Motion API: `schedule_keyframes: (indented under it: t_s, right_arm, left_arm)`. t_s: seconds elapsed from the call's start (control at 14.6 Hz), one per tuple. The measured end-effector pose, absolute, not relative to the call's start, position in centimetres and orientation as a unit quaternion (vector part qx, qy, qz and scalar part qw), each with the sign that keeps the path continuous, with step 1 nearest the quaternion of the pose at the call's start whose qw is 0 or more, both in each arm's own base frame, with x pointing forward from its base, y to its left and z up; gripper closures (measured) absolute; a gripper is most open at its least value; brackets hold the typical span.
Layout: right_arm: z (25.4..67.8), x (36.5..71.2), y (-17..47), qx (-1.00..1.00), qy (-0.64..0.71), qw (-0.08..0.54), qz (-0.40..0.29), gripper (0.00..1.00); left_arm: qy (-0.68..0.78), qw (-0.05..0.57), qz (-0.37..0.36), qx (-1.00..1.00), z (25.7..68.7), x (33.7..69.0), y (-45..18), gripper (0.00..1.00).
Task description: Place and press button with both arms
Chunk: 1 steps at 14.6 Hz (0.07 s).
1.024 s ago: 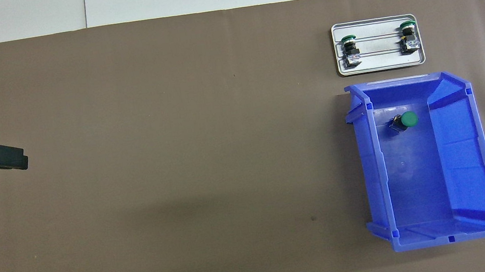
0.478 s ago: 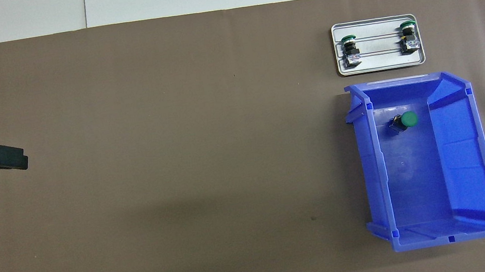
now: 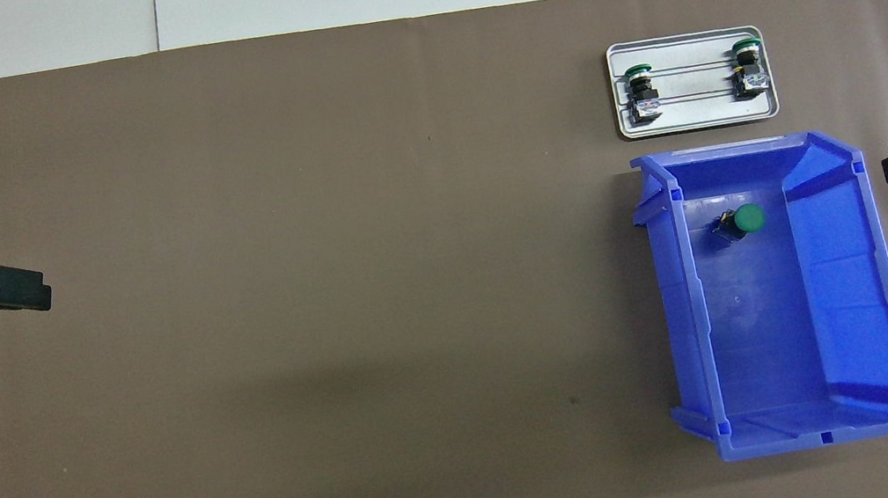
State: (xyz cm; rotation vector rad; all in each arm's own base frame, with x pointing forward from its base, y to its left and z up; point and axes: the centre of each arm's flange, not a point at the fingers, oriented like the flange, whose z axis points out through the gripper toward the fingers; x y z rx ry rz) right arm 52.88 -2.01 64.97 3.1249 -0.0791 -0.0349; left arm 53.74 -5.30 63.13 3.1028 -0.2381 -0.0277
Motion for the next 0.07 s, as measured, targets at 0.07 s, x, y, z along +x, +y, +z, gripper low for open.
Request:
schedule_keyframes:
  t_s: [0.07]
  right_arm:
    - [64.96, 52.88, -1.99, 1.000, -0.025, 0.007, -0.011, 0.00]
  left_arm:
    - [-0.076, 0.015, -0.009, 0.997, 63.13, 53.74, -5.30, 0.00]
